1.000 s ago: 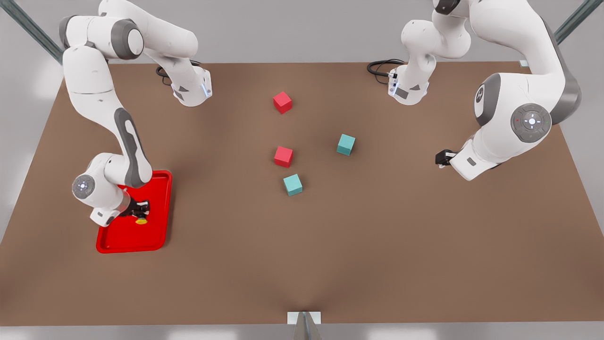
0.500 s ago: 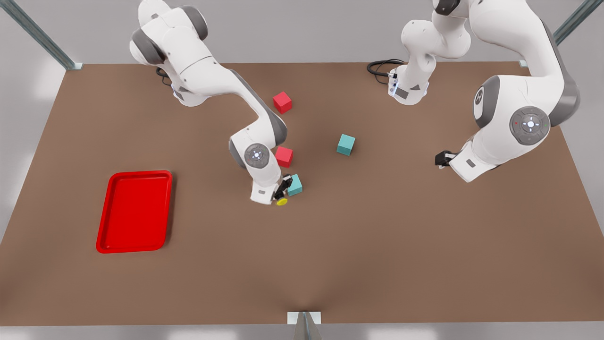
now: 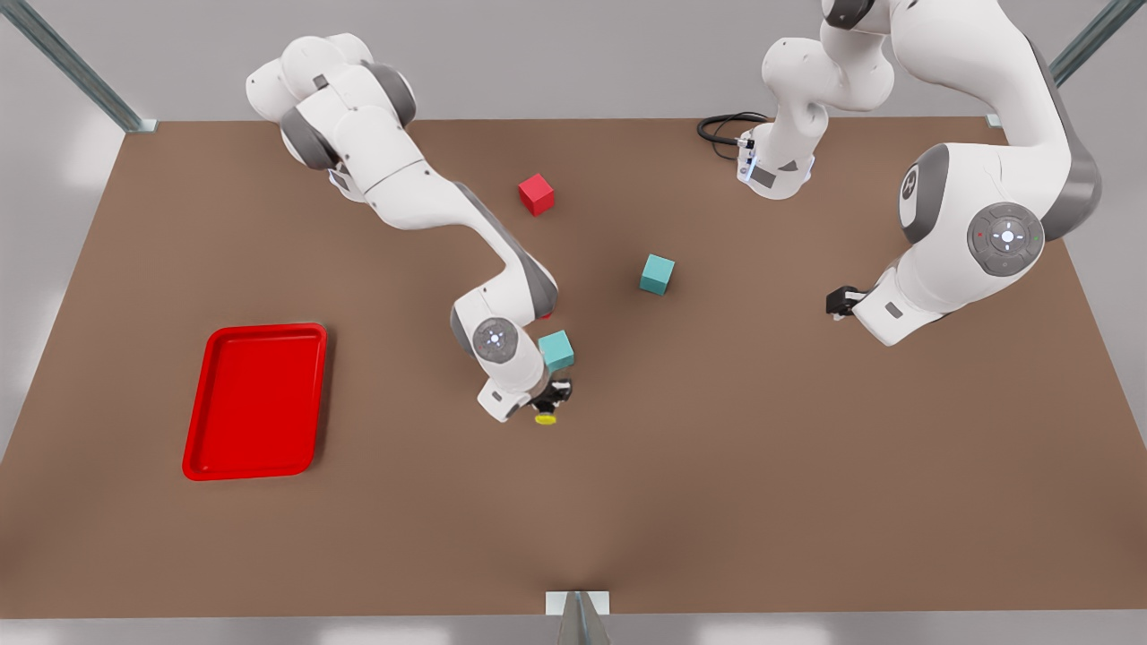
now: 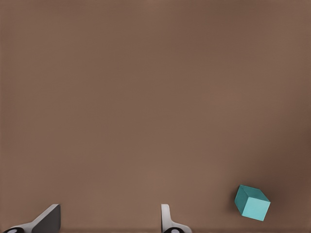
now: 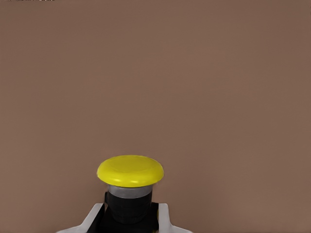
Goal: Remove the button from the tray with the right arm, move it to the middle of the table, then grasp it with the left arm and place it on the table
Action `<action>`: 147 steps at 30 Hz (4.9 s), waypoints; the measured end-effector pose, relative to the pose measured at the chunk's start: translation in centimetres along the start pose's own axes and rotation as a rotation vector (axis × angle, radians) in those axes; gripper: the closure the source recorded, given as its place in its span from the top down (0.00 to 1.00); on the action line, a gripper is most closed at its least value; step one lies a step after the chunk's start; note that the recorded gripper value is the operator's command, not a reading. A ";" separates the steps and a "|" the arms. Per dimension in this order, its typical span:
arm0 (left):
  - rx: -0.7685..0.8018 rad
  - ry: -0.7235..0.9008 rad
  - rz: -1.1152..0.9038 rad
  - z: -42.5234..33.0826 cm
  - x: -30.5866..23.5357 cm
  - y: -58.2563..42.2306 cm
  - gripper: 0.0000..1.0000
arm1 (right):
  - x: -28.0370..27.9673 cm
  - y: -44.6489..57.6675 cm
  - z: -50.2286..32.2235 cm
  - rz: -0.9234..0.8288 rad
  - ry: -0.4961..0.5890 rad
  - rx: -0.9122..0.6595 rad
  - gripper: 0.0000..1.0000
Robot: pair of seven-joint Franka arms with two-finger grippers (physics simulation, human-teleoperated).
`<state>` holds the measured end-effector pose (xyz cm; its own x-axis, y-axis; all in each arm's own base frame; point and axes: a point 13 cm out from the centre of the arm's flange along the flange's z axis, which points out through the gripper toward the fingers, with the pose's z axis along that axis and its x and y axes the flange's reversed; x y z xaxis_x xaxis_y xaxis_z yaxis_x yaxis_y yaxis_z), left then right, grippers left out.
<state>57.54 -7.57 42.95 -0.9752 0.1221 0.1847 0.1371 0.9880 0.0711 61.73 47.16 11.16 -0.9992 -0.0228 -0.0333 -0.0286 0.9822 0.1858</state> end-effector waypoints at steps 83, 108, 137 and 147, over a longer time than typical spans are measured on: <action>0.198 -0.286 0.012 32.4 -17.8 -46.8 1.00 | 8.6 -38.8 -44.7 -0.139 0.326 0.145 1.00; 0.153 -0.297 0.105 33.7 -17.5 -46.9 0.55 | 8.6 -36.8 -44.4 -0.198 0.331 0.142 1.00; 0.077 -0.291 0.004 30.1 -17.5 -44.1 0.46 | 8.7 -36.8 -44.3 -0.205 0.336 0.142 1.00; -0.327 -0.497 -0.442 24.2 -22.2 -27.0 0.46 | 7.7 -36.1 -44.9 -0.222 0.309 0.152 1.00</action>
<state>71.28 -34.68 13.24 -0.9043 -0.1758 -0.3891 -0.3179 0.8856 0.3385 53.77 3.16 48.33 -0.9314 -0.2693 0.2449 -0.2629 0.9630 0.0592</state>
